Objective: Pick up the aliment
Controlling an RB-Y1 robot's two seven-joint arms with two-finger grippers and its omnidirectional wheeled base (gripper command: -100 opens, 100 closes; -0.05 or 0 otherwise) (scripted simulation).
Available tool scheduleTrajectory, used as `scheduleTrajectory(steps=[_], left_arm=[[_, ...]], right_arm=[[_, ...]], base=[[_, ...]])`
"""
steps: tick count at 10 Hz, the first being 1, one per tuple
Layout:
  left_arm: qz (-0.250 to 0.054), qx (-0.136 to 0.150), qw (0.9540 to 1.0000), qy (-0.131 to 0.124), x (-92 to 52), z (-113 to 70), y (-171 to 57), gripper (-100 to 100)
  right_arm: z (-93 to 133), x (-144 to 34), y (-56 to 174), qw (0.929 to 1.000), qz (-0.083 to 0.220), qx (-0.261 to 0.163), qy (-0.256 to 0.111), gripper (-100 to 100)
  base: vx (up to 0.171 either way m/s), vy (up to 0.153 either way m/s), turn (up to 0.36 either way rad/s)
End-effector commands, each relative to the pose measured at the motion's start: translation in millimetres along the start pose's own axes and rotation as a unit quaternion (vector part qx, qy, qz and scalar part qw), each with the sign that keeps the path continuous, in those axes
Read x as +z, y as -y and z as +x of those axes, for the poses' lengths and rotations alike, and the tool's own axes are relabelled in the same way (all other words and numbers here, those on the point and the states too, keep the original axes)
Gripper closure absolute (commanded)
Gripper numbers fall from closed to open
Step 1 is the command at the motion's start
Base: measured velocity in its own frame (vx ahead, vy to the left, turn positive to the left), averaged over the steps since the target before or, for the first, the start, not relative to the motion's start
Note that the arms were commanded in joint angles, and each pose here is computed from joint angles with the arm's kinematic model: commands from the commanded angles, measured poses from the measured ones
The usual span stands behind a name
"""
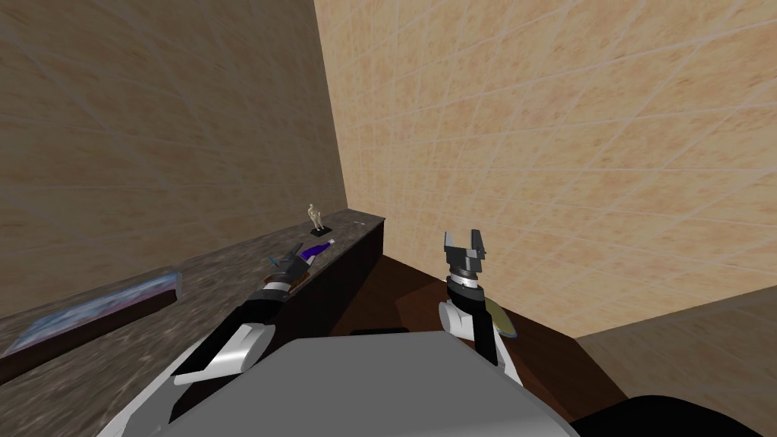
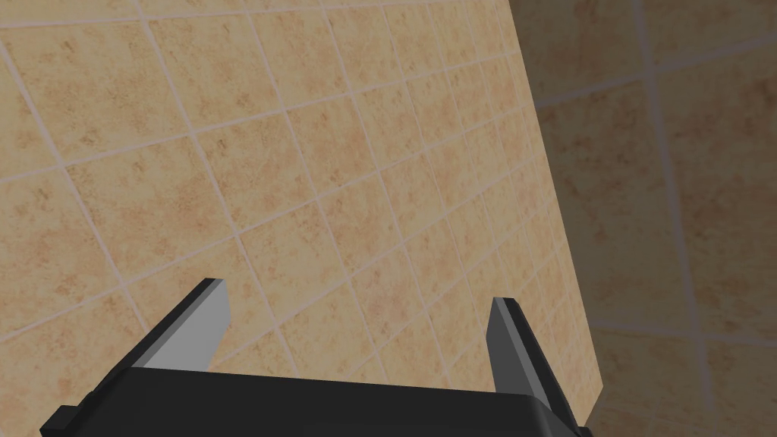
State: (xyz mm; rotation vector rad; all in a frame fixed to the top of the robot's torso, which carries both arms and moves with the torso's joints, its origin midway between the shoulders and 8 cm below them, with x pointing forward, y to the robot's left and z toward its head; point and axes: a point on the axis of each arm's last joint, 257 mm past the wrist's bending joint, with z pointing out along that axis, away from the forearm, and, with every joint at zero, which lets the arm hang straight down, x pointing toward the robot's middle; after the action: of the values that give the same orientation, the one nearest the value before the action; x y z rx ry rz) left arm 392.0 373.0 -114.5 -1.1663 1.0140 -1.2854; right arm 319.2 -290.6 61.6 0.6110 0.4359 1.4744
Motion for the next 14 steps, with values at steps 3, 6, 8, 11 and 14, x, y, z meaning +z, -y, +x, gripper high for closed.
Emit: scheduleTrajectory(steps=[3,6,8,11,14], left_arm=[[-0.067,-0.031,0.9972,0.014,-5.0,-20.2,-39,-100],[-0.131,-0.062,0.9888,0.035,-12.2,-47.3,-72,-100],[-0.159,-0.078,0.9831,0.047,-16.9,-61.5,-87,-100],[-0.197,-0.092,0.9739,0.066,-24.6,-78.0,-105,-100],[-0.235,-0.106,0.9621,0.088,-34.5,-95.4,-123,-100]], right_arm=[[0,0.0,0,1.0,0.0,0.0,0.0,0],[0,0.0,0,1.0,0.0,0.0,0.0,0],[0,0.0,0,1.0,0.0,0.0,0.0,0],[0,0.0,0,1.0,0.0,0.0,0.0,0],[0,0.0,0,1.0,0.0,0.0,0.0,0]], base=[[0.027,-0.04,-0.03],[0.017,-0.034,-0.041],[0.021,-0.035,-0.036],[0.015,-0.023,-0.021],[0.022,-0.033,-0.032]])
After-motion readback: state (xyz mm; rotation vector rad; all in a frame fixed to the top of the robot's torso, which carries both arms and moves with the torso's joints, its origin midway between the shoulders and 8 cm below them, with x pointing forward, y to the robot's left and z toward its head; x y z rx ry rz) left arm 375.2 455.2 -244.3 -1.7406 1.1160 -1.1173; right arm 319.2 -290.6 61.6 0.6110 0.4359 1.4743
